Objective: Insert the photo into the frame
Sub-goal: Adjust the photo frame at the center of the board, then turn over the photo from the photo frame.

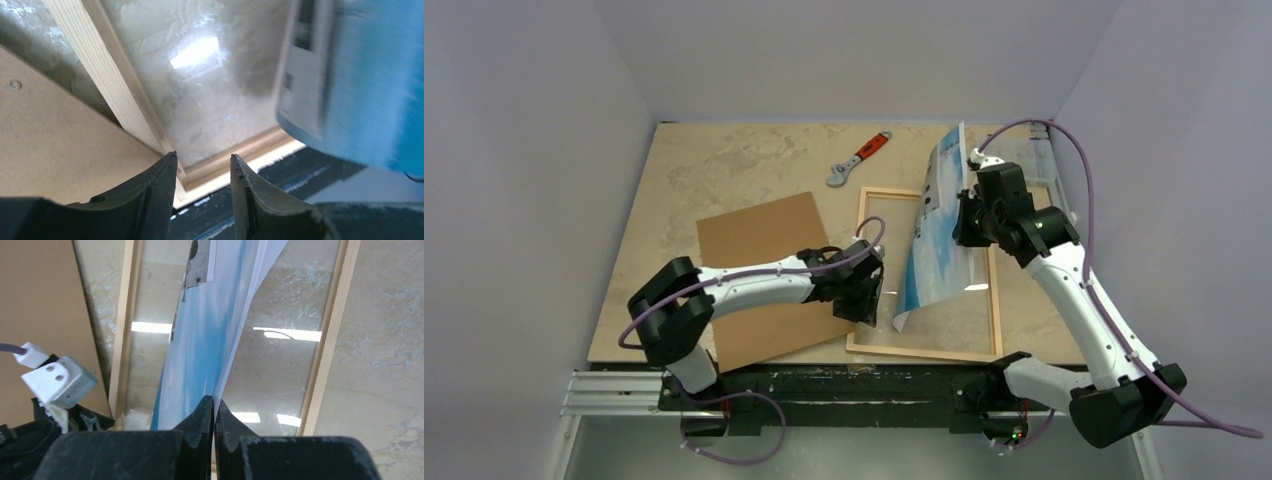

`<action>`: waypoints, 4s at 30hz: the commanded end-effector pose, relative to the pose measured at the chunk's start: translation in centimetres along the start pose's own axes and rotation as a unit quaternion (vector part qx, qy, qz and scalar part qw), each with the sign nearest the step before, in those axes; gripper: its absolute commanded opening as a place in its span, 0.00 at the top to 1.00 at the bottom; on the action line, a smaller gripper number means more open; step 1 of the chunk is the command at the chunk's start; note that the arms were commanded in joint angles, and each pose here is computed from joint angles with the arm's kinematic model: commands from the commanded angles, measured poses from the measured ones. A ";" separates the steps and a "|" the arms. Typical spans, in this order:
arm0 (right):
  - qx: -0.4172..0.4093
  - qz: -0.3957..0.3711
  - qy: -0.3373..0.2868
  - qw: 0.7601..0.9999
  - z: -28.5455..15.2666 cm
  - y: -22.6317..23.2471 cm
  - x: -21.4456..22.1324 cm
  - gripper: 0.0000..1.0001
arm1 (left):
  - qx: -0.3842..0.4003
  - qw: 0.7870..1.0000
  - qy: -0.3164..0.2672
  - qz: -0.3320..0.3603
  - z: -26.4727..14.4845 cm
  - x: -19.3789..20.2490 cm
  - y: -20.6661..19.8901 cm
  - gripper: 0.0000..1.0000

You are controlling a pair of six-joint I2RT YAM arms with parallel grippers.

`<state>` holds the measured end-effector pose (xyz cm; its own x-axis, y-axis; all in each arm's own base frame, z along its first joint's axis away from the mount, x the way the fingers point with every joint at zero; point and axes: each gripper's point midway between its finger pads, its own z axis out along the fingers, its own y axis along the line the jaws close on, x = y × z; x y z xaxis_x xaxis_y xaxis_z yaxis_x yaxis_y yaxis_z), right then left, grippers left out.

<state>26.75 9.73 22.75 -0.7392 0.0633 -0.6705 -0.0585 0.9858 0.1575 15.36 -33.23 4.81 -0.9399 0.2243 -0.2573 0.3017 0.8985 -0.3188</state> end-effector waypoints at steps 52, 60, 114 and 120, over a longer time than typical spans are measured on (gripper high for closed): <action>-0.202 0.201 0.162 0.945 7.7 3.2 13.5 0.11 | 0.144 0.954 -0.137 -0.226 -2.4 -5.6 0.7 0.26; -0.211 0.203 0.167 0.942 7.7 3.3 13.6 0.11 | 0.115 0.948 -0.162 -0.249 -1.0 -6.2 2.7 0.26; -0.216 0.113 0.052 0.968 1.3 3.3 6.8 0.12 | 0.139 0.971 -0.169 -0.101 -4.2 -19.2 2.8 1.00; -0.199 0.102 0.035 0.974 0.5 2.8 6.1 0.12 | 0.162 0.977 -0.131 -0.042 -3.4 -22.3 0.4 1.00</action>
<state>21.98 13.70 16.86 -0.8448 0.2359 -0.4804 -0.1205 0.7907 0.6002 36.16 -35.86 14.24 -0.8813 -0.1341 -0.4532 0.2172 0.7367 -0.6404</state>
